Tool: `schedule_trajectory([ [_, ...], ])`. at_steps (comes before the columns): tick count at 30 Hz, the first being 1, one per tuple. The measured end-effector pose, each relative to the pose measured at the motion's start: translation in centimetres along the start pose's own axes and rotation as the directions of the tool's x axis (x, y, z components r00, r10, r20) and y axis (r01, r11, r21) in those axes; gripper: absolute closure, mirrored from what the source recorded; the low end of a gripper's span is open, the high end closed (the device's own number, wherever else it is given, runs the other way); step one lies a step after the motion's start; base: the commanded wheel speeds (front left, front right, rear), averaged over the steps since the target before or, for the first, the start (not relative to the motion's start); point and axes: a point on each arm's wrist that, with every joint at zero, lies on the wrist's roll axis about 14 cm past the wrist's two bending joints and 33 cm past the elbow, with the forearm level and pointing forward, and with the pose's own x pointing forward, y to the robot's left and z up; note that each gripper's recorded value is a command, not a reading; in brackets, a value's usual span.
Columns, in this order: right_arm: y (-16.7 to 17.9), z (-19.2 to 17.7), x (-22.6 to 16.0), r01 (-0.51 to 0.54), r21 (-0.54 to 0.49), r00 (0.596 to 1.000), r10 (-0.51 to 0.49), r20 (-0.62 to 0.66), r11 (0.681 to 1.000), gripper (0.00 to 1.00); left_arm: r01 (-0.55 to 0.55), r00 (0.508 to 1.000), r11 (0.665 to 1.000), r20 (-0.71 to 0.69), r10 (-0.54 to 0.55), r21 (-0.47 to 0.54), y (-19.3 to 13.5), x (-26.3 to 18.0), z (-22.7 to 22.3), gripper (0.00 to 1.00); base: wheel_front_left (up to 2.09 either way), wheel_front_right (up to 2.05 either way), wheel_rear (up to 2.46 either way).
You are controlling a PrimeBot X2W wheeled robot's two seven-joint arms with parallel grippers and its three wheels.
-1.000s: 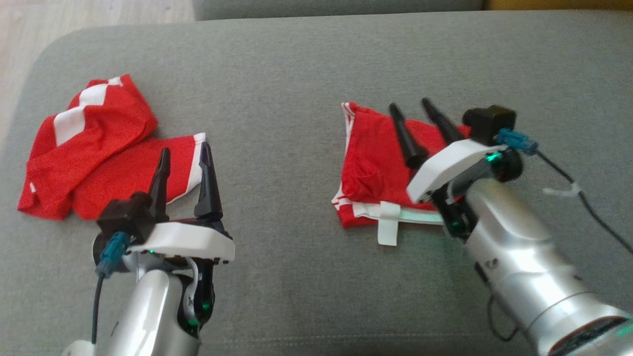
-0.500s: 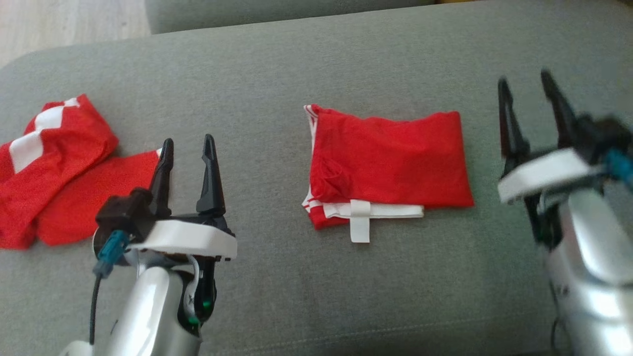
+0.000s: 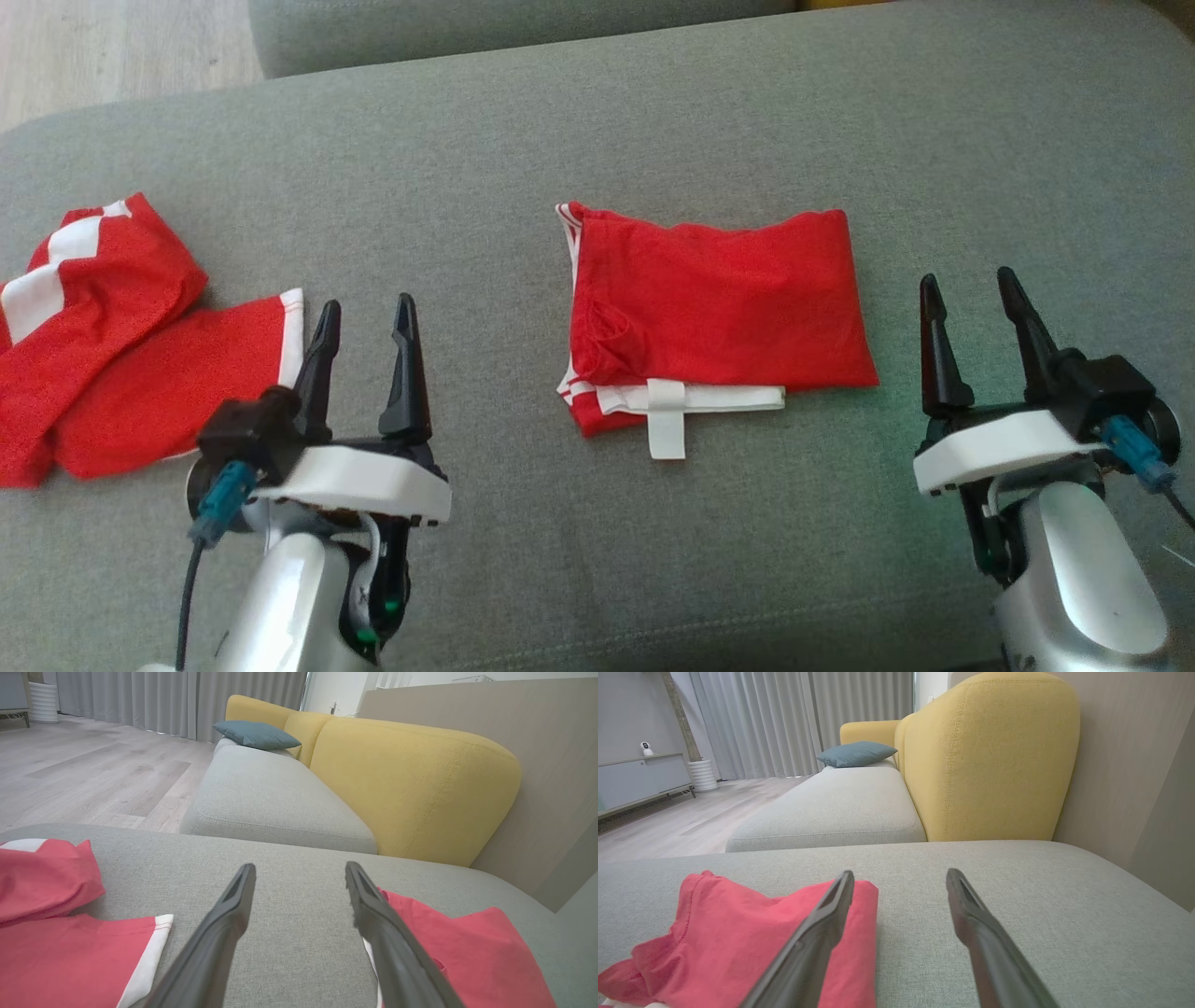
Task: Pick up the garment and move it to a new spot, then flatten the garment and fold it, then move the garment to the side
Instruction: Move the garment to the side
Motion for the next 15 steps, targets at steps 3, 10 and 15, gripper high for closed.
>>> schedule_trajectory([
  [3,0.0,-0.1,-0.1,0.003,0.002,1.000,-0.002,-0.002,1.000,0.00,0.000,1.000,1.000,0.000,0.000,0.000,0.0,0.0,0.0,0.00,0.00,0.00,0.00],
  [10,0.4,-1.7,0.4,-0.008,0.001,0.998,0.008,-0.068,1.000,0.00,-0.010,1.000,1.000,-0.016,0.010,-0.002,0.4,0.1,-0.6,0.00,0.00,0.00,0.00],
  [15,0.7,-4.3,1.7,0.003,0.054,0.985,0.006,-0.173,0.999,0.00,-0.019,0.999,1.000,-0.044,0.019,-0.004,0.9,0.1,-1.7,0.00,0.00,0.00,0.00],
])
